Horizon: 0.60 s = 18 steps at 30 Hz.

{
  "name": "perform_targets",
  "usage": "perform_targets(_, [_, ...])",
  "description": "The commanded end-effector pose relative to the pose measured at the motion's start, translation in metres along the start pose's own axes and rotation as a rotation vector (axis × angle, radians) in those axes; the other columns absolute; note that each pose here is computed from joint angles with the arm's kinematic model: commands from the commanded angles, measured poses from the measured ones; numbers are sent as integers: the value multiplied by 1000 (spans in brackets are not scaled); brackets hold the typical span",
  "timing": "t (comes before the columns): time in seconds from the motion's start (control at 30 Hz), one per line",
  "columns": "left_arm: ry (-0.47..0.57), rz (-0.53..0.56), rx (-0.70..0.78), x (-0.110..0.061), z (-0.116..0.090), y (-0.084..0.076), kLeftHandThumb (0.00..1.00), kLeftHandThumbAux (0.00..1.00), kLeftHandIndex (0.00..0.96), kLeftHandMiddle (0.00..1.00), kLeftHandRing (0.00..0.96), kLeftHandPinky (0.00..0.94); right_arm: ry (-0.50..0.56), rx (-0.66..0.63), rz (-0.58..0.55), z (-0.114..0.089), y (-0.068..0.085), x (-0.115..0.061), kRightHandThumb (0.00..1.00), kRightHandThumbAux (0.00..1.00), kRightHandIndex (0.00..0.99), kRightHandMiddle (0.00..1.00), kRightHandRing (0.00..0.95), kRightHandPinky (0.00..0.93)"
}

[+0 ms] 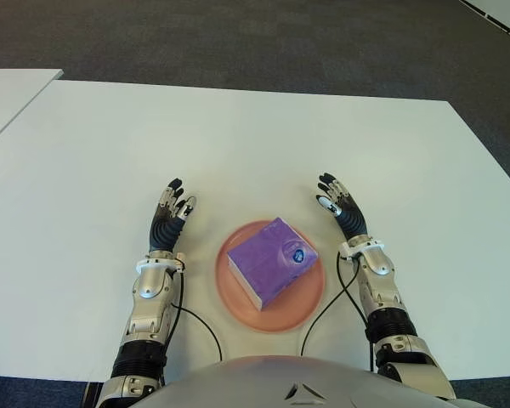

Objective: Put the tissue paper into the plate.

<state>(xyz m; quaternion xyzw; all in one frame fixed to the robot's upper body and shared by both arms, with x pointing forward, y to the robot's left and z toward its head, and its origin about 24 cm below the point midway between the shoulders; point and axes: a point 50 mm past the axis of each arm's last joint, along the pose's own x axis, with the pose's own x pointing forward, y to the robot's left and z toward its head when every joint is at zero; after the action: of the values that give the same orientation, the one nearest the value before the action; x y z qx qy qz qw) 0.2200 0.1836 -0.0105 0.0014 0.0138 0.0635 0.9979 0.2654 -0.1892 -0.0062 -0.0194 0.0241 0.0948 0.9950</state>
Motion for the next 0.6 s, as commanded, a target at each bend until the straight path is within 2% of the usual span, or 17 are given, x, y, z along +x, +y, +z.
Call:
perform_targets(0.03, [60, -13, -3, -5, -10, -1, 0, 526, 0, 0, 0, 0, 185, 16, -17, -39, 0, -25, 0, 536, 0, 0, 0, 0])
perform_targets(0.3, [59, -10, -1, -4, -10, -1, 0, 521, 0, 0, 0, 0, 173, -7, -20, -41, 0, -24, 0, 553, 0, 0, 0, 0])
perform_targets(0.6, [54, -12, 1, -3, -9, -1, 0, 516, 0, 0, 0, 0, 111, -69, -45, -41, 1, -23, 0, 568, 0, 0, 0, 0])
